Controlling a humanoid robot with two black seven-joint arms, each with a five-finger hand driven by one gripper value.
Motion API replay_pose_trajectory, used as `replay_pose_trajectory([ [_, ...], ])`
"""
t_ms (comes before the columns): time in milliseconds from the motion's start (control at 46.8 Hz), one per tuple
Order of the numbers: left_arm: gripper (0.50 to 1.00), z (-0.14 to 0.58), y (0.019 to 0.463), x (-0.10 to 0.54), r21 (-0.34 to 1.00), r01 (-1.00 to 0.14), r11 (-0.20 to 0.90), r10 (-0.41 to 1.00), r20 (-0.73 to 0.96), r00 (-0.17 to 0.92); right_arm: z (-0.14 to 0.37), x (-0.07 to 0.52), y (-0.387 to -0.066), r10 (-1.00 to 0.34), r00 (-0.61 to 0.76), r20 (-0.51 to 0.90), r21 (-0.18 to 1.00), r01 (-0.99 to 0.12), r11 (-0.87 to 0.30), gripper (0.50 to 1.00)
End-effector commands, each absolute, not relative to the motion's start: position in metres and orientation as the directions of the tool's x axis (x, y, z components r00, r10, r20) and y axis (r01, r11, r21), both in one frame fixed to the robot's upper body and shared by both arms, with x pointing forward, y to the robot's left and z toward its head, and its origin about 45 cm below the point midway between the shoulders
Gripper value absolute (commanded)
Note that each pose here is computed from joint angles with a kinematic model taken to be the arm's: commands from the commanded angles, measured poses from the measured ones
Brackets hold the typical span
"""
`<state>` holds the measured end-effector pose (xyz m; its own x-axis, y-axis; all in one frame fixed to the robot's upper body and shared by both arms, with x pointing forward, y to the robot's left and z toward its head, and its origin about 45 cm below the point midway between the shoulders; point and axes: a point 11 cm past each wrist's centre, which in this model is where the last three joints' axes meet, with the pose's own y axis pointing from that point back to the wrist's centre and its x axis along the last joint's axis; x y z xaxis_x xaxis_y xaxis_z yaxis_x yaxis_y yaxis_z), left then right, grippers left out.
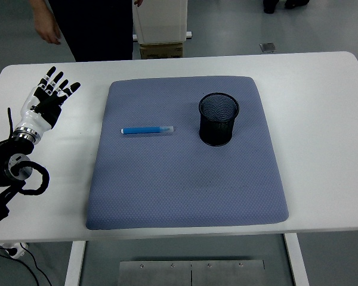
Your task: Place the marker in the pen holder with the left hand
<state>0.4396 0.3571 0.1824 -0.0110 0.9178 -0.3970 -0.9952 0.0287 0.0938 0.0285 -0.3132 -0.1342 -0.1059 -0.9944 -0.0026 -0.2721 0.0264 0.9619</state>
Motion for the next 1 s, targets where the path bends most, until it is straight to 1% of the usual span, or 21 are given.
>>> replay_pose_trajectory([
  [0,1.000,0.184,0.357,0.440,0.091,-0.996,0.028,0.918,-0.395,-0.011,-0.134,0.028,-0.313,-0.994,-0.106,-0.003,0.962,-0.272,0.026,1.000],
  [192,1.000,0.184,0.358,0.439,0.075,-0.997,0.016,0.918,-0.395,-0.015,-0.134,0.028,-0.313,-0.994,-0.106,-0.003,0.962,-0.272,0.026,1.000],
  [983,1.000,0.197,0.349,0.445,0.021,-0.996,0.083,0.899,-0.433,0.065,-0.134,0.028,-0.313,-0.994,-0.106,-0.003,0.962,-0.272,0.026,1.000],
])
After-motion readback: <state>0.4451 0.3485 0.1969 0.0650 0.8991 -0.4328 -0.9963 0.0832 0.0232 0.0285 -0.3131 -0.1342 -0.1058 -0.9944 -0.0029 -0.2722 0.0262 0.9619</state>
